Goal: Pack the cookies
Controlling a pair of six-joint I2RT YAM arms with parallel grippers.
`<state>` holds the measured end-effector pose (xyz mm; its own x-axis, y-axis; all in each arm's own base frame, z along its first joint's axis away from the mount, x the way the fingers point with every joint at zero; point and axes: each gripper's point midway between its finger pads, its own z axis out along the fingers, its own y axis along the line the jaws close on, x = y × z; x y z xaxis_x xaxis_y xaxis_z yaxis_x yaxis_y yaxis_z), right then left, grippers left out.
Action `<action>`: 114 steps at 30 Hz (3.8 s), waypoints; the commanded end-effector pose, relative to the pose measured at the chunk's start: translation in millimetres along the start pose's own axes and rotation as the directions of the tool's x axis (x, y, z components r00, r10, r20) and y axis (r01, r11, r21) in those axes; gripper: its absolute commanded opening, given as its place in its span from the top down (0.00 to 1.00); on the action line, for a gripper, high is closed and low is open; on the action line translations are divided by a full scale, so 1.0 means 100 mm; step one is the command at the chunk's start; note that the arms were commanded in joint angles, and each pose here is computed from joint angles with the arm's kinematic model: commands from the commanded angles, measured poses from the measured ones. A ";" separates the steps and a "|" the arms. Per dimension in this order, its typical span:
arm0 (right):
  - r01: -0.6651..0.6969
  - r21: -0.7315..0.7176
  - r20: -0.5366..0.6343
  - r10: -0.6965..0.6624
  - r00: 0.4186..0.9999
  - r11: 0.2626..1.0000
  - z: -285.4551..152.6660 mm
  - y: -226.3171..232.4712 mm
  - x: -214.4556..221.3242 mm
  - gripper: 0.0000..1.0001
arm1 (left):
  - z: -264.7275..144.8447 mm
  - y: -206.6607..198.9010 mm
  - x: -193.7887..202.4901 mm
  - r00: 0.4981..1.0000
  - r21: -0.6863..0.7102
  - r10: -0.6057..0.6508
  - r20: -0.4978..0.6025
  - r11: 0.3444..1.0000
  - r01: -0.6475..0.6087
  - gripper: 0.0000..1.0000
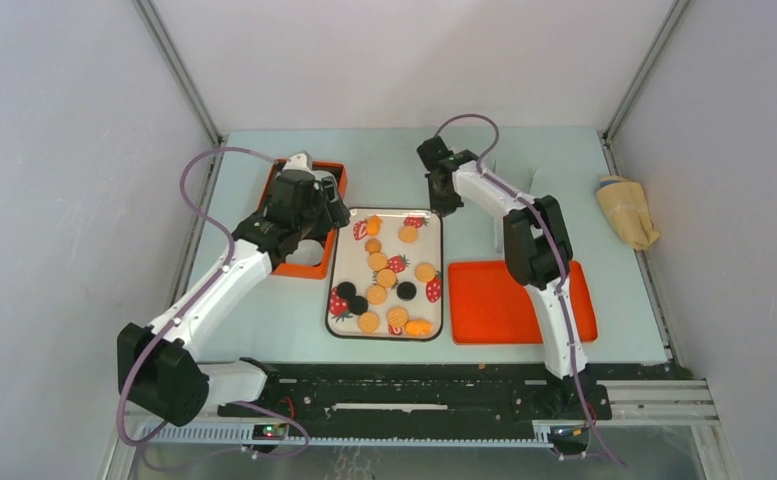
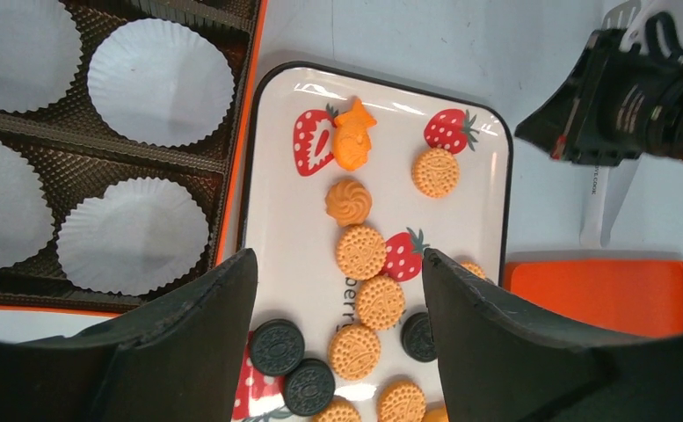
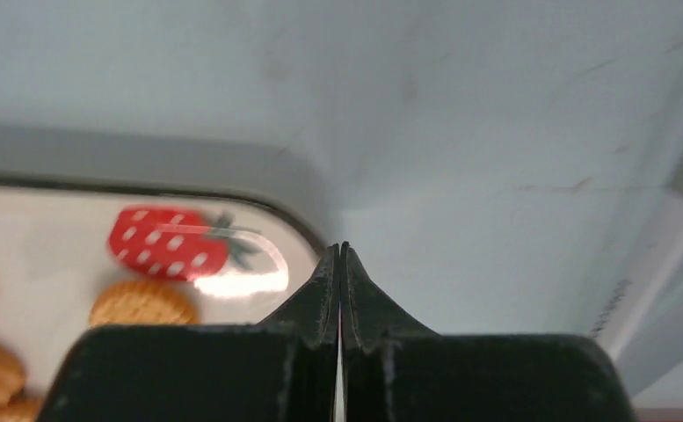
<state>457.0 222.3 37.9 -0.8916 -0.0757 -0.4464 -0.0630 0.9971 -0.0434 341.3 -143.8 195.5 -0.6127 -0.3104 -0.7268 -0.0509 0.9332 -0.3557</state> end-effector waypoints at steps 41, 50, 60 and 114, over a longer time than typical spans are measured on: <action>0.565 -0.481 0.077 -0.609 0.789 0.671 -2.07 1.71 2.99 1.00 | -1.42 0.34 -0.87 0.906 -0.038 -0.192 0.377 0.974 0.222 0.22; 0.550 -0.442 0.017 -0.606 0.796 0.709 -1.59 1.75 2.98 1.00 | -1.51 0.40 -0.80 0.900 -0.033 -0.180 0.396 0.977 0.210 0.20; 0.513 -0.379 0.025 -0.546 0.838 0.770 -1.37 1.66 2.61 1.00 | -1.49 0.41 -0.77 0.906 -0.034 -0.171 0.387 0.979 0.199 0.20; 0.166 -0.367 0.185 -0.103 0.977 0.915 -1.35 0.84 0.64 1.00 | 1.08 1.03 0.57 0.990 -0.435 -0.123 -0.076 0.897 0.078 1.00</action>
<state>337.8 304.6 107.0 -0.8103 -0.1884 -0.5549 -0.3524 0.9132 0.2046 358.2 -79.7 36.6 -0.7189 -0.3776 -0.5836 -0.4194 0.9052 -0.0691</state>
